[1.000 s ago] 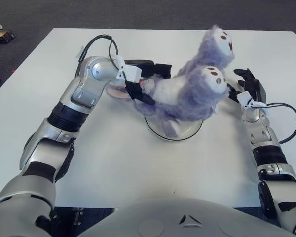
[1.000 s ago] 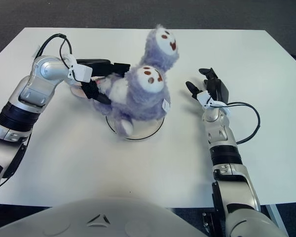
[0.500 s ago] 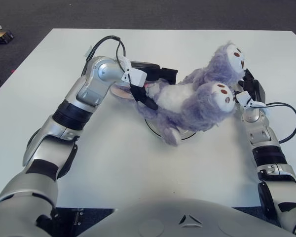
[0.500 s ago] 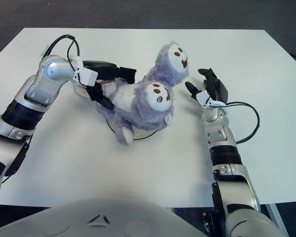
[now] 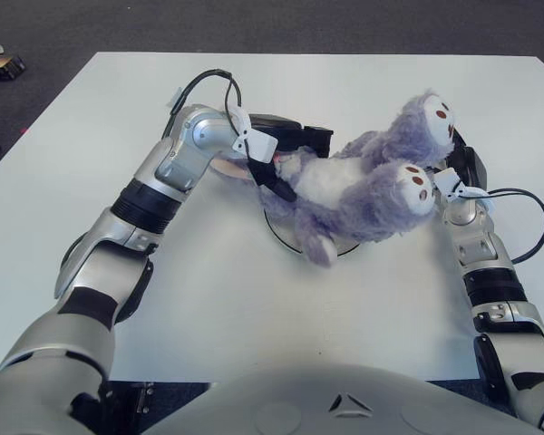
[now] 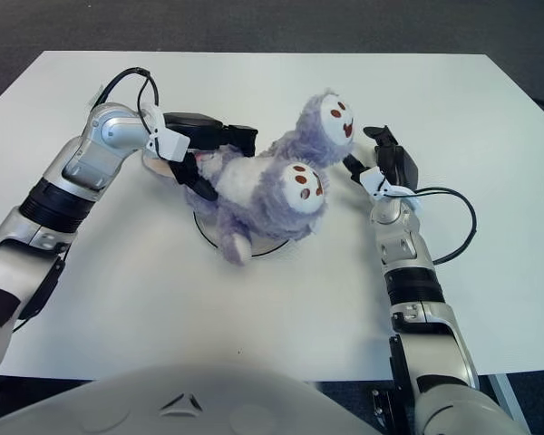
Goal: Put the doll into the plate.
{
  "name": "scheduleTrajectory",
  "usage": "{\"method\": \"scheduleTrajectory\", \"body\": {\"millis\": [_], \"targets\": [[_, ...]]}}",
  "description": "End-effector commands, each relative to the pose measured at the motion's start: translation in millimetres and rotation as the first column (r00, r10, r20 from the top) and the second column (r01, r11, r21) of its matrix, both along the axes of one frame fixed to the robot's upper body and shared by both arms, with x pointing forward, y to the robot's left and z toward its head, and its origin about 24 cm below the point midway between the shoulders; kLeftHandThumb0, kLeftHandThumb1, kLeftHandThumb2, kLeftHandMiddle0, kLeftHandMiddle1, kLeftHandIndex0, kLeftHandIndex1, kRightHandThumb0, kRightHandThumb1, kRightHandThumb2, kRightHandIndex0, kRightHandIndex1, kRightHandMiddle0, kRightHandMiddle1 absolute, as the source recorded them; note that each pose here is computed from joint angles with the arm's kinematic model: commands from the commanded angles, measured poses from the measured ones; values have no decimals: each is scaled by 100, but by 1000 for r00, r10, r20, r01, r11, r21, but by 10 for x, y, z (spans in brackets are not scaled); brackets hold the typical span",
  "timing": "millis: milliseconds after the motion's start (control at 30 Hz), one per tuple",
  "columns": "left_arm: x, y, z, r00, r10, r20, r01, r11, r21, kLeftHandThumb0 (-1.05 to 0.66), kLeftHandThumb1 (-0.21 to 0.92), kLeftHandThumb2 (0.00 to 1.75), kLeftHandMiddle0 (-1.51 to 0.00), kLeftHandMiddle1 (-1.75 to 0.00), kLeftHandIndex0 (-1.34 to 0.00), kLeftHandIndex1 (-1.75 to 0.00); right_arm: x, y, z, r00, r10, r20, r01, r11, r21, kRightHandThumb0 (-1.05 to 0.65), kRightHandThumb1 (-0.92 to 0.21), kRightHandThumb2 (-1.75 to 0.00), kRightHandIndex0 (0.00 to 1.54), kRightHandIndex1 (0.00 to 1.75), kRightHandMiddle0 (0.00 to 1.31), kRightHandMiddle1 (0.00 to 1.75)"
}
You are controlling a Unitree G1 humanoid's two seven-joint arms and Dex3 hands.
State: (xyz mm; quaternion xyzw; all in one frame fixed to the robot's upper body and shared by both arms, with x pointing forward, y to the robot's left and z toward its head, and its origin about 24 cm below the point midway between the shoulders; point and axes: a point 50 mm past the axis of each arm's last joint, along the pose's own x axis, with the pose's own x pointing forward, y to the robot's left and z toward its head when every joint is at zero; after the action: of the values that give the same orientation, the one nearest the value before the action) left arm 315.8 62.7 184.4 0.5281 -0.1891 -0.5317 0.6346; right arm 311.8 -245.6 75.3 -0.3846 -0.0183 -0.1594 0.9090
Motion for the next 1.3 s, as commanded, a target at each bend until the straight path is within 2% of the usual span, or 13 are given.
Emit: {"method": "scheduleTrajectory", "body": {"millis": [0, 433, 567, 967, 1100, 1267], "targets": [[19, -23, 74, 999, -3, 36, 3, 1000, -3, 0, 92, 44, -36, -152, -12, -169, -32, -32, -16, 1000, -16, -2, 16, 1000, 0, -57, -92, -46, 62, 1, 28, 51], [29, -49, 37, 999, 17, 40, -17, 1000, -4, 0, 92, 44, -36, -152, -11, -169, -54, -51, -35, 1000, -16, 1, 16, 1000, 8, -55, -92, -45, 64, 1, 29, 51], [63, -82, -6, 996, 36, 86, -35, 999, -14, 0, 92, 44, -36, -153, -11, -169, -70, -50, -42, 1000, -11, 0, 11, 1000, 16, -55, -92, -45, 64, 1, 29, 51], [87, -95, -42, 992, 46, 118, -44, 999, -19, 0, 92, 44, -34, -155, -12, -167, -76, -50, -45, 1000, -3, -5, 4, 1000, 20, -55, -92, -45, 64, 1, 29, 51], [99, -106, -72, 987, 59, 151, -57, 998, -19, 0, 92, 44, -33, -162, -15, -159, -80, -47, -51, 1000, 9, -16, -8, 1000, 29, -55, -92, -45, 65, 1, 29, 50], [103, -112, -78, 985, 62, 159, -59, 998, -20, 0, 92, 43, -34, -161, -17, -157, -81, -47, -51, 1000, 11, -18, -11, 999, 30, -55, -92, -45, 65, 1, 29, 50]]}}
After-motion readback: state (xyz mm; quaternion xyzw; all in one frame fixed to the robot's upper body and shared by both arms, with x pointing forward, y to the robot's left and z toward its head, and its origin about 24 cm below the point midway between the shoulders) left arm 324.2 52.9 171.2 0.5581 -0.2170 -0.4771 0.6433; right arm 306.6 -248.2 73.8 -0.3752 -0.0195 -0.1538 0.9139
